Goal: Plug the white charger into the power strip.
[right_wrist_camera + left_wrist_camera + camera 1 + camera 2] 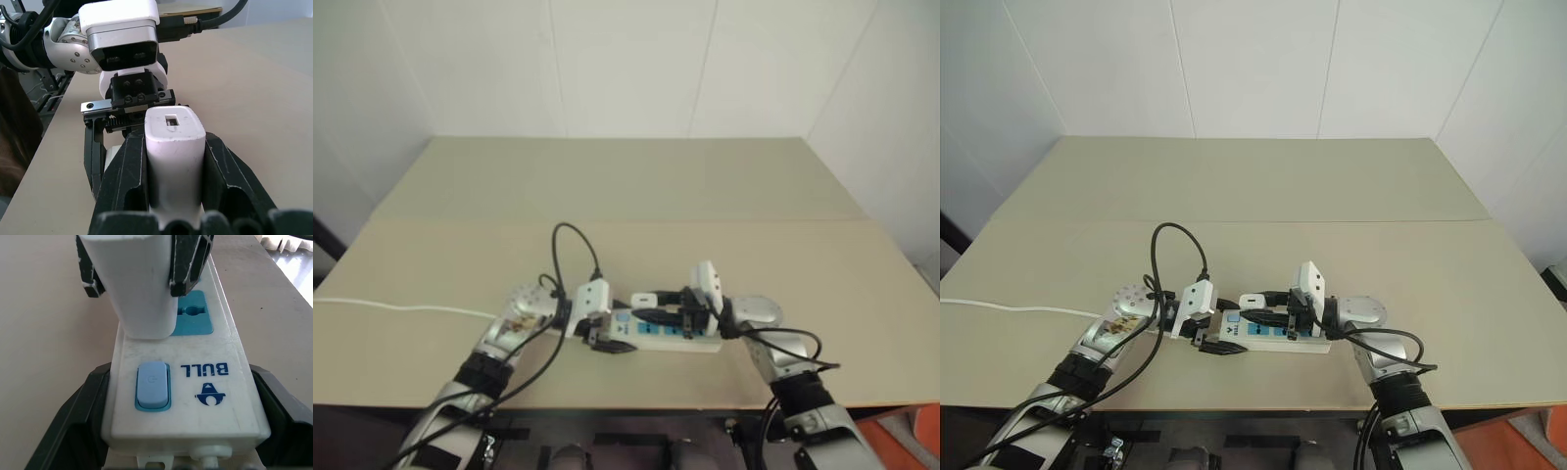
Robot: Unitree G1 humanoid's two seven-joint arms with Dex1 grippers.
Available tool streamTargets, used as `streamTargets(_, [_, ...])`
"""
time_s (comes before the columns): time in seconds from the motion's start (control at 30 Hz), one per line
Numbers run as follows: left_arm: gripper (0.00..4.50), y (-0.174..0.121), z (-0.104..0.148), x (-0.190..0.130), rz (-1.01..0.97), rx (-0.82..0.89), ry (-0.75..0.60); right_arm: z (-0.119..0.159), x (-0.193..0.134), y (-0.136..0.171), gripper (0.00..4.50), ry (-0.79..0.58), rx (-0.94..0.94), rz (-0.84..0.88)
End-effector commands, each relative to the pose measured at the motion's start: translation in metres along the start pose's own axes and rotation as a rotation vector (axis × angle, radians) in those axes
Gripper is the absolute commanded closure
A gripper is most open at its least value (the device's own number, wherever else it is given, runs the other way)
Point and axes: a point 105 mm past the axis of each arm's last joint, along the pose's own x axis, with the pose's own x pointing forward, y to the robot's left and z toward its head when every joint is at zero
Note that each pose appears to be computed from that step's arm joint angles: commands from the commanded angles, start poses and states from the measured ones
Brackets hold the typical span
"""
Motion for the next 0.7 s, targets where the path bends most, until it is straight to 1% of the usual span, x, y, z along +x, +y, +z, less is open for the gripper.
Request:
streamTargets(0.03, [1.17,0.000,-0.013,-0.010,0.014,-0.023,0.066,-0.016,-0.010,0.000,3.40,0.049,0.012,-0.025])
streamTargets(0.37, [1.17,0.000,-0.018,-0.019,0.043,-0.043,0.080,-0.032,-0.038,-0.008,3.40,0.116,0.027,-0.090])
streamTargets(0.7, [1.17,-0.001,-0.019,-0.022,0.050,-0.049,0.084,-0.041,-0.049,-0.007,3.40,0.155,0.038,-0.092])
